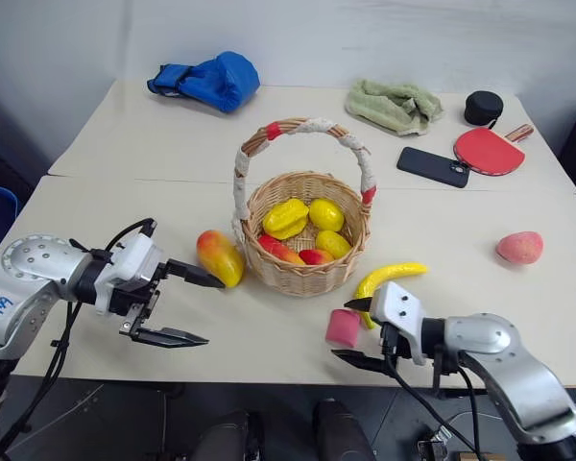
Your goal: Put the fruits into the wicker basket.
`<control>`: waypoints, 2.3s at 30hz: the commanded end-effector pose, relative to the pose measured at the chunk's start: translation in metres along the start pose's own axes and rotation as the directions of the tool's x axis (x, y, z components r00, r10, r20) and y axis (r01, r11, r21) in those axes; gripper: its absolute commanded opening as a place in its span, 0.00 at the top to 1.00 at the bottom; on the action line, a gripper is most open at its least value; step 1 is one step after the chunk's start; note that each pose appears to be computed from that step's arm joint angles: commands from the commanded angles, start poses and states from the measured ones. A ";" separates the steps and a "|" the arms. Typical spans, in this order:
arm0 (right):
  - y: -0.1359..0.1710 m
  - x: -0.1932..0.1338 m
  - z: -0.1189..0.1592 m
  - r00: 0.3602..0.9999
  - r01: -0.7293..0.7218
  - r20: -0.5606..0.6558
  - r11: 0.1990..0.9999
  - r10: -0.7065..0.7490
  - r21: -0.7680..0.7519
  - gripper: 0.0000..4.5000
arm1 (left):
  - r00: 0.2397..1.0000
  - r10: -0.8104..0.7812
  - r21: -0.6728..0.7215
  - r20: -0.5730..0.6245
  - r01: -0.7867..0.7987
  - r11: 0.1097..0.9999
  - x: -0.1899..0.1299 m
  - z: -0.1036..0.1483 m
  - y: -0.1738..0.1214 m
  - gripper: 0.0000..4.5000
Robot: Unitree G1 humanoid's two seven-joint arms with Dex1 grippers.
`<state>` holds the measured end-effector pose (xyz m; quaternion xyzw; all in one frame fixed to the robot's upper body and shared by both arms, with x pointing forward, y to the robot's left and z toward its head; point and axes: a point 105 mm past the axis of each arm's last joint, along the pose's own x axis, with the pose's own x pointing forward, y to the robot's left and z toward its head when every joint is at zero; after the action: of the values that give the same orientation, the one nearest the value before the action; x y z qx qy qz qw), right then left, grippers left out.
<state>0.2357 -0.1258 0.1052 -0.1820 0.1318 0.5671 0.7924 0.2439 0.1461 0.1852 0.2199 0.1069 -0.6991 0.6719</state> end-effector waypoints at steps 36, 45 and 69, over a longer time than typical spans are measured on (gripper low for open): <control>-0.058 -0.258 -0.126 0.295 0.931 -0.437 0.153 -0.850 0.331 0.76 | 0.966 0.081 0.039 0.247 -0.094 0.995 0.007 0.054 0.041 0.00; -0.056 -0.279 -0.059 0.339 0.933 -0.304 0.276 -0.890 0.232 0.08 | 0.934 0.309 -0.107 0.181 -0.294 0.950 -0.016 0.027 0.048 0.00; -0.015 -0.096 0.122 0.986 0.114 0.132 0.988 -0.100 -0.105 0.01 | 0.916 0.151 0.448 -0.371 0.035 0.893 -0.010 -0.041 0.107 0.00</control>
<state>0.2193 -0.1614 0.2526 -0.1913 0.0548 0.5430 0.8158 0.3552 0.1589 0.1722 0.4828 0.0597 -0.6237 0.6118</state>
